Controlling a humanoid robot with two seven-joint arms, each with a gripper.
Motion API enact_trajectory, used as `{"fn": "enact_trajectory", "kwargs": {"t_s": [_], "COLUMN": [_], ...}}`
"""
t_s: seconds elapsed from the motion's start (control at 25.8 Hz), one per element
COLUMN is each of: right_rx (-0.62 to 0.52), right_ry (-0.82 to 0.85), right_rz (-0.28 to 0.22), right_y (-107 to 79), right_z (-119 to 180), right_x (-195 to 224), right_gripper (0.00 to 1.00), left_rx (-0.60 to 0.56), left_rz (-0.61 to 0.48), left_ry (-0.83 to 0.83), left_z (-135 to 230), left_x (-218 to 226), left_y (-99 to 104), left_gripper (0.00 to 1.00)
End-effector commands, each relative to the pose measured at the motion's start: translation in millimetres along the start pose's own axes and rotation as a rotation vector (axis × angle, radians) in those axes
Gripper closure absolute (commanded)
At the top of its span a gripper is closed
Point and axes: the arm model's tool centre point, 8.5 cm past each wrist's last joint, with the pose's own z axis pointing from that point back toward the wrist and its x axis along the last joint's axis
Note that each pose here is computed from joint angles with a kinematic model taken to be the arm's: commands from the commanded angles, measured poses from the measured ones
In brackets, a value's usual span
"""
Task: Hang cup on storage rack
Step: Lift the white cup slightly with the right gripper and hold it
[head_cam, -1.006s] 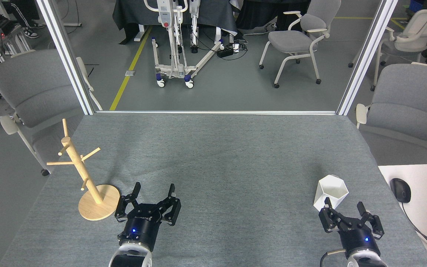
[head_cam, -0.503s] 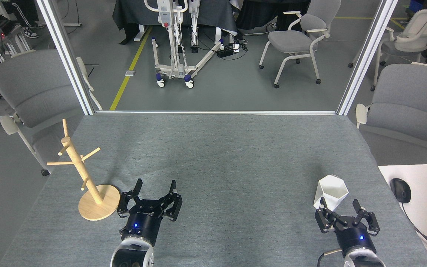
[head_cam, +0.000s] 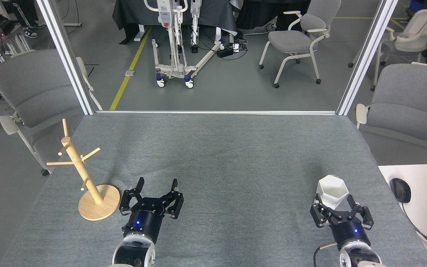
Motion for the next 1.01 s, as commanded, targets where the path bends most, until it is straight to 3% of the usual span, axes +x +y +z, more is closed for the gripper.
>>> {"fn": "enact_trajectory", "kwargs": {"t_s": [0.0,0.97], "right_rx": [0.007,0.015], "right_ry": [-0.001,0.01], "right_rz": [-0.003,-0.003], "right_y": [0.0,-4.1], "right_z": [-3,-14], "right_x": [1,-9], "right_gripper": [0.01,0.01], "left_rx": [-0.003,-0.022], "left_rz": [0.0,-0.001], "left_ry": [0.0,0.001], "left_z": [-1,-1], "left_x": [0,-1], "left_y": [-2,-8], "left_gripper": [0.01,0.01]}}
